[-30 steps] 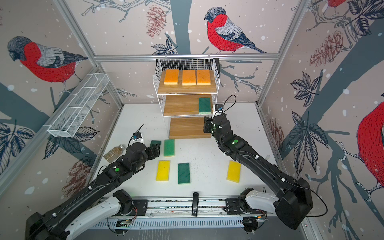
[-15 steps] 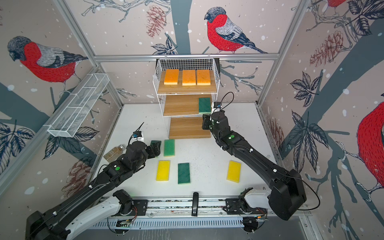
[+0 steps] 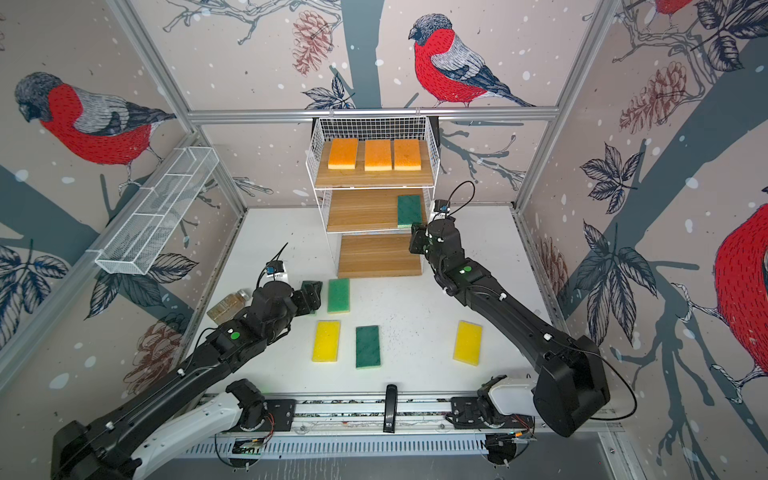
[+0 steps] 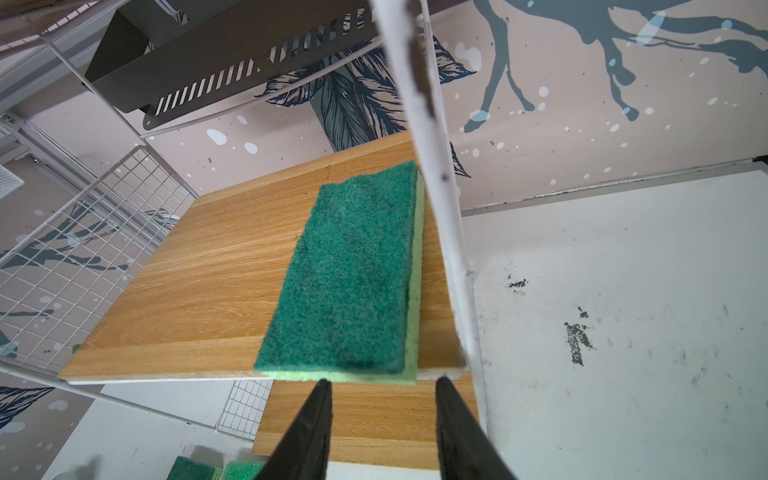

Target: Place and organize the cleaning sponges onto the shelf

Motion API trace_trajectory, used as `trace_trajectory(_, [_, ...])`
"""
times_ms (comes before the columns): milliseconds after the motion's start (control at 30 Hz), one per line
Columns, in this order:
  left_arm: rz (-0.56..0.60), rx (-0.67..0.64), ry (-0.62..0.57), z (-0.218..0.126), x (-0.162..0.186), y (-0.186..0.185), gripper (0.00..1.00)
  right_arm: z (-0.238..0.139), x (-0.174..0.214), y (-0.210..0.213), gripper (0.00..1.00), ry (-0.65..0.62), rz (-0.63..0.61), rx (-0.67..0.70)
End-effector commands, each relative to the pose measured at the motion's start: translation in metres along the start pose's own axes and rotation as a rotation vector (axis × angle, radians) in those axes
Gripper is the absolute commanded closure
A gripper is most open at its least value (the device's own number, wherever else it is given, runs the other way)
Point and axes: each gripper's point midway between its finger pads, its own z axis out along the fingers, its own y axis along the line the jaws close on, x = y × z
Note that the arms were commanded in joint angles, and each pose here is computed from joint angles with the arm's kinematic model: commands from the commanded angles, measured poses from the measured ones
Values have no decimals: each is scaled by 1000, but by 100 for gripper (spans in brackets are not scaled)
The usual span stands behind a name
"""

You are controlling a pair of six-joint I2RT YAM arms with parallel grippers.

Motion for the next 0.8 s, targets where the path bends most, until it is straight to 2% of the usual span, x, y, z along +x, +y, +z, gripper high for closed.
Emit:
trace_trajectory(0, [4,8,-29,-1,-8,-3,13,2,-10,1,58,-35,19,-2])
trace_trajectory(767, [-8,15,-8,5,1,-3,13,18,-17,1,57,-63,56,3])
